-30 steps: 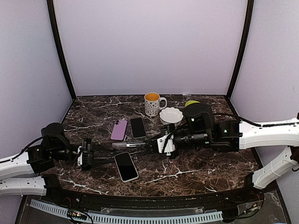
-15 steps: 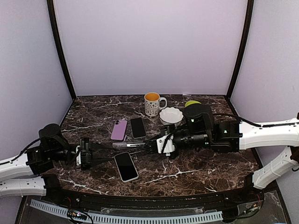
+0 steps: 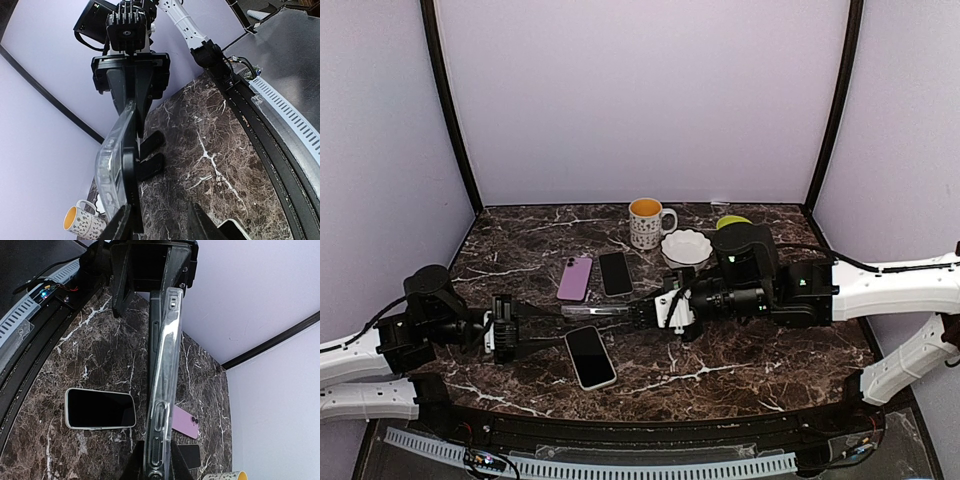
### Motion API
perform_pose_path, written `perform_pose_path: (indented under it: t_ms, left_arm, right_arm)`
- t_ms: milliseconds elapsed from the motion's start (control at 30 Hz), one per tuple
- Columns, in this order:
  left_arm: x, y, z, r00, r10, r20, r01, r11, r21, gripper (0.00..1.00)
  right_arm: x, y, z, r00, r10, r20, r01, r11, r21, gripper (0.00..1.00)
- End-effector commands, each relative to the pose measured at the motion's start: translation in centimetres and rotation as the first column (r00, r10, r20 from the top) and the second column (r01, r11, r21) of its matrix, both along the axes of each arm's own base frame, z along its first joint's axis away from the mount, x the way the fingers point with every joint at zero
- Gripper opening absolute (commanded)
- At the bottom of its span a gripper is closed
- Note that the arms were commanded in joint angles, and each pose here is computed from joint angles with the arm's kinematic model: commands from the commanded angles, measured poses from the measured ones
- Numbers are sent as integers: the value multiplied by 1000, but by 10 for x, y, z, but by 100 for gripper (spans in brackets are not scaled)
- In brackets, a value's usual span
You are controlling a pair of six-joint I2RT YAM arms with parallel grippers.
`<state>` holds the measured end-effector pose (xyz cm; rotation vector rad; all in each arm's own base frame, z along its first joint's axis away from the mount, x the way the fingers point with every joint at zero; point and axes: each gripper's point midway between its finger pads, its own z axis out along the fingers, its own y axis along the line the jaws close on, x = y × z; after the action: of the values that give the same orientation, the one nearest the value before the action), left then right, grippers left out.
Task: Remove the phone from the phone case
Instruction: Pass from the right arm to the left
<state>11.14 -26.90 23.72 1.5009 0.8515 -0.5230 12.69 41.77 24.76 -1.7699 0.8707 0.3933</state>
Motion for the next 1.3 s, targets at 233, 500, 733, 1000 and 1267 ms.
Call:
perform_pose_path:
  t_ms: [233, 500, 733, 1000, 1267]
  left_arm:
    - [19, -1, 7, 996, 93, 2, -93, 995, -36, 44]
    - [27, 1, 11, 990, 142, 10, -141, 988, -54, 45]
    - [24, 2, 18, 991, 130, 28, -127, 989, -77, 36]
    - [11, 6, 28, 994, 84, 73, -74, 989, -126, 32]
    - [8, 6, 29, 995, 66, 72, -56, 989, -133, 30]
  right_arm:
    - [-36, 28, 49, 989, 148, 29, -151, 973, 177, 0]
    - [-43, 31, 50, 985, 172, 17, -172, 966, 191, 0]
    - [-43, 35, 47, 985, 173, 7, -171, 965, 199, 0]
    - [-40, 43, 38, 986, 164, -7, -159, 966, 205, 0]
    - [-25, 52, 33, 996, 85, -1, -83, 975, 205, 0]
